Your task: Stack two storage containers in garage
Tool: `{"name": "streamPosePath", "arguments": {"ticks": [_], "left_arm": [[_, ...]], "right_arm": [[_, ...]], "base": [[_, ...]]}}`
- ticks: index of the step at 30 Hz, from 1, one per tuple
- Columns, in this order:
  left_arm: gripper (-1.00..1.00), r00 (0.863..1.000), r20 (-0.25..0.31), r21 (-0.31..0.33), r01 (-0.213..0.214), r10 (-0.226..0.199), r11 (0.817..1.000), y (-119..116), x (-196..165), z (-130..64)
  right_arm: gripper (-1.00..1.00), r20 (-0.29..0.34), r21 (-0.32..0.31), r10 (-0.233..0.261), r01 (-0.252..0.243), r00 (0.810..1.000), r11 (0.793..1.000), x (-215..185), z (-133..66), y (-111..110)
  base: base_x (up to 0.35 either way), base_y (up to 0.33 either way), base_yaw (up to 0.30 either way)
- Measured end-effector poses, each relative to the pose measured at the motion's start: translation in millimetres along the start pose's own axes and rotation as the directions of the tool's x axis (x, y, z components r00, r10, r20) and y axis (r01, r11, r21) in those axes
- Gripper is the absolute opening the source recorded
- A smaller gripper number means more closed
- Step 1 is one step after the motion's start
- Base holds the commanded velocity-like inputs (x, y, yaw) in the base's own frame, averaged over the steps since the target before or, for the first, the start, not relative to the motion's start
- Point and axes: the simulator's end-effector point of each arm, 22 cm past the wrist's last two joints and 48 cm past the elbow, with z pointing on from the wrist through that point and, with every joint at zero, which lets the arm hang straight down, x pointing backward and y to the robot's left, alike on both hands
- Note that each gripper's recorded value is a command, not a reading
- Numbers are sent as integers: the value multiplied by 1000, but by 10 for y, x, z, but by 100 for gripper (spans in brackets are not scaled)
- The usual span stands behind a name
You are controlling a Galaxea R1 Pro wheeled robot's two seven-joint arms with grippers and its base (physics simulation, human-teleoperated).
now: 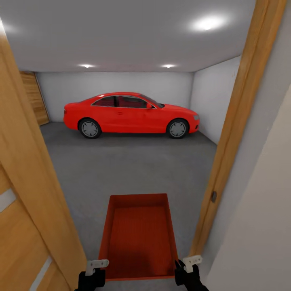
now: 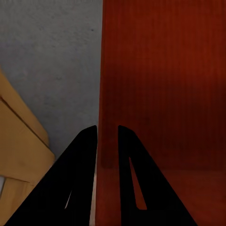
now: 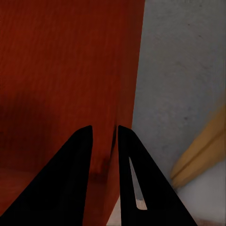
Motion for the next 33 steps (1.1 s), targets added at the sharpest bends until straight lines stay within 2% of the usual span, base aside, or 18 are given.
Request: {"name": "streamPosePath", "arguments": {"ticks": [8, 21, 33], "left_arm": [[-100, 1000, -1, 0, 0, 0, 1000, 0, 2, 2], [-100, 1000, 0, 0, 0, 0, 1000, 0, 0, 4], [-100, 1000, 0, 0, 0, 0, 1000, 1, 0, 0]], "right_arm": [[-100, -1, 0, 0, 0, 1000, 1000, 2, 2, 0], [-100, 0, 0, 1, -1, 1000, 1000, -1, 4, -1], [-100, 0, 0, 1, -1, 1000, 1000, 0, -1, 1]], "base": [[278, 27, 0], [25, 0, 0], [303, 0, 0]]}}
